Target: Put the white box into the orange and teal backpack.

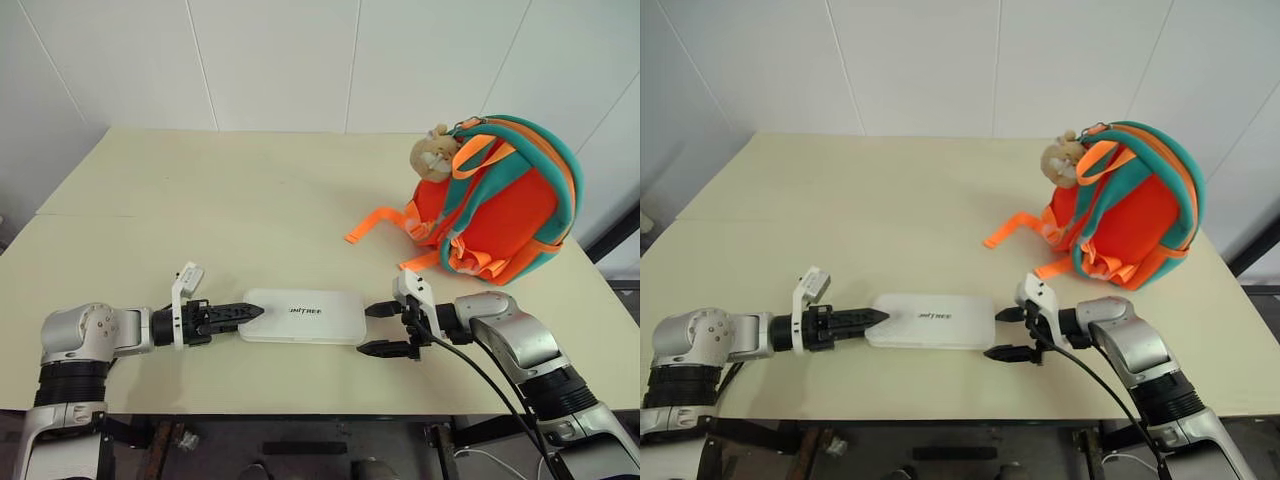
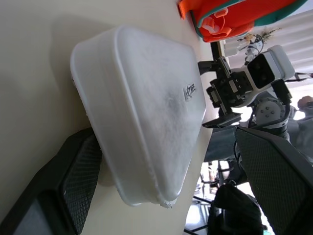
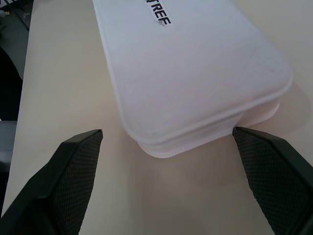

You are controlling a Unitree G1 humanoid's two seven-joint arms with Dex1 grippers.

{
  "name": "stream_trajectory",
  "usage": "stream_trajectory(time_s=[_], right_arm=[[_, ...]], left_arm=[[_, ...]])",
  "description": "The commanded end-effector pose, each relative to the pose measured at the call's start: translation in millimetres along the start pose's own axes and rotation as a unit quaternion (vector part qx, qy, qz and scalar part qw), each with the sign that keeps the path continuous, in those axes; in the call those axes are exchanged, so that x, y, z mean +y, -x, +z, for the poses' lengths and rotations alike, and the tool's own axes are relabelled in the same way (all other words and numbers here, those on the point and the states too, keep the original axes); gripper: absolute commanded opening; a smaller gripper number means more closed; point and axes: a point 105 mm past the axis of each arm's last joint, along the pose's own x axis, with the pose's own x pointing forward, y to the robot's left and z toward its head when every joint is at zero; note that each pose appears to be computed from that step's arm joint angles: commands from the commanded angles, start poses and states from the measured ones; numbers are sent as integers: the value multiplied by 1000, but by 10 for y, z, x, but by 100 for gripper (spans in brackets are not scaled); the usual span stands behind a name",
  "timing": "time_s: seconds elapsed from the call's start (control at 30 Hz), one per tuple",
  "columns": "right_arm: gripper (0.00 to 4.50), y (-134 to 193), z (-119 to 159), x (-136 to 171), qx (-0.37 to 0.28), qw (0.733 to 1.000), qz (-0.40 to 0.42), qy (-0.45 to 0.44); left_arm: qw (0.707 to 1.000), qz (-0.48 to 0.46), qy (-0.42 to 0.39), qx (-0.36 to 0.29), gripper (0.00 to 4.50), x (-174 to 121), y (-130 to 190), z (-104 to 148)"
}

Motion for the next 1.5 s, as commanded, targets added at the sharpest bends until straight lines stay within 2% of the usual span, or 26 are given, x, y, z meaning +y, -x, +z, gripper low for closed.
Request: stream_trajectory(time_s=[0.03,0.23,0.47,0.87,1.1,1.2,1.43,1.5], right_arm=[[450,21,118,-16,-15,999,-6,28],[450,14,93,-24,-23,999,-19,28],[450,77,-61,-15,-2,999,-33,31],[450,226,-176,42,10,998,-60,32],[450,282,-192,106,1,996,-79,28],[450,344,-177,148,-17,995,-94,12],[450,500,-121,235,-56,986,-154,-8],[450,559,-71,224,-71,982,-173,-11]], left_arm=[[1000,-28,8,4,446,-93,-77,1],[999,-34,19,7,446,-87,-134,-20],[999,-33,40,10,446,-25,-220,-9],[993,-41,86,74,446,-17,-435,-111],[991,-56,84,82,446,-37,-533,-79],[992,-59,85,76,393,-26,-571,-55],[992,-65,89,69,171,2,-591,-101],[992,-67,88,67,134,5,-599,-114]])
